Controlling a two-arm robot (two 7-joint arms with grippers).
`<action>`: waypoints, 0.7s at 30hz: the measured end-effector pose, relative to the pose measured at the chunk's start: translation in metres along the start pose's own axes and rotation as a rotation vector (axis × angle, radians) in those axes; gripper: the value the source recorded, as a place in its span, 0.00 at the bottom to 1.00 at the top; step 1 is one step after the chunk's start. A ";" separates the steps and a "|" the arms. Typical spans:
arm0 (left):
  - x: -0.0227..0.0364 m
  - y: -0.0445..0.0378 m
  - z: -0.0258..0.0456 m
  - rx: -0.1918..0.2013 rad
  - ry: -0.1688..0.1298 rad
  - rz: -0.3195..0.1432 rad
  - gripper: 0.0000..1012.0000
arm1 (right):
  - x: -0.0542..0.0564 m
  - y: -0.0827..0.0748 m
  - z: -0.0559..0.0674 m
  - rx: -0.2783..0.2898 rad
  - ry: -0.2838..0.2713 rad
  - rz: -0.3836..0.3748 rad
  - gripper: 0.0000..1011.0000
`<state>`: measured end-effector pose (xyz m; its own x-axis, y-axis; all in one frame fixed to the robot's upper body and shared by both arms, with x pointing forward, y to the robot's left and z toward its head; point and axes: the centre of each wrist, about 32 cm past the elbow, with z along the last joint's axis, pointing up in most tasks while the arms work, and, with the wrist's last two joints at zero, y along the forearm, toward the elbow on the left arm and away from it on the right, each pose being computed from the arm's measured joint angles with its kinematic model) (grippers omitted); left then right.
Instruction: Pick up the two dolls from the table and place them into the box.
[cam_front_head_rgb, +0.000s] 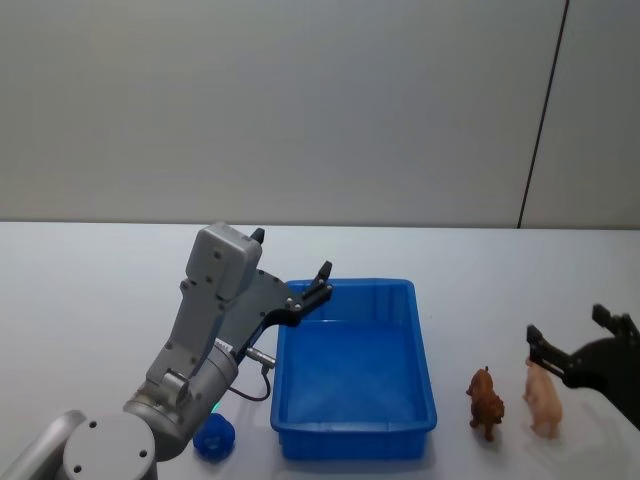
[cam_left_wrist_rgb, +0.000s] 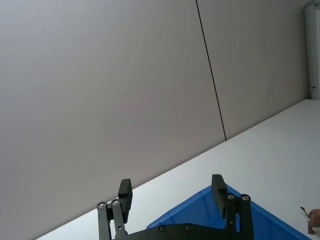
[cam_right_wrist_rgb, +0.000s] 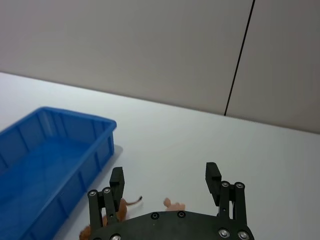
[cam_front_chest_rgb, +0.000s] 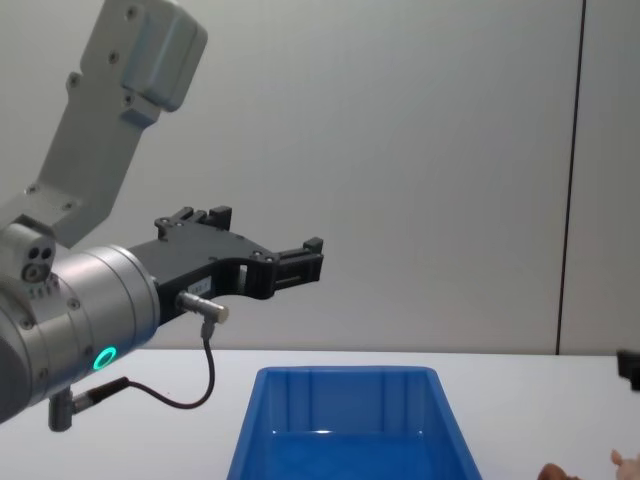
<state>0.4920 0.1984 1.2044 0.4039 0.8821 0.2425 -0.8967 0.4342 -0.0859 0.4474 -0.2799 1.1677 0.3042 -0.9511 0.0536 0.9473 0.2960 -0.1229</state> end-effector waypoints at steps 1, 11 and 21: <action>0.0000 0.0000 0.0000 0.000 0.000 0.000 0.99 | 0.001 0.000 -0.001 -0.010 -0.001 -0.002 0.99; 0.0000 0.0000 0.0000 0.000 0.000 0.000 0.99 | 0.012 -0.005 -0.017 -0.111 -0.016 -0.003 0.99; 0.0000 0.0000 0.0000 0.000 0.000 0.000 0.99 | 0.018 -0.006 -0.032 -0.183 -0.007 0.022 0.99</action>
<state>0.4920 0.1984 1.2044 0.4040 0.8820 0.2425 -0.8967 0.4343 -0.0859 0.4437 -0.3016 1.1380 0.3256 -0.9438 0.0562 0.9067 0.2947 -0.3018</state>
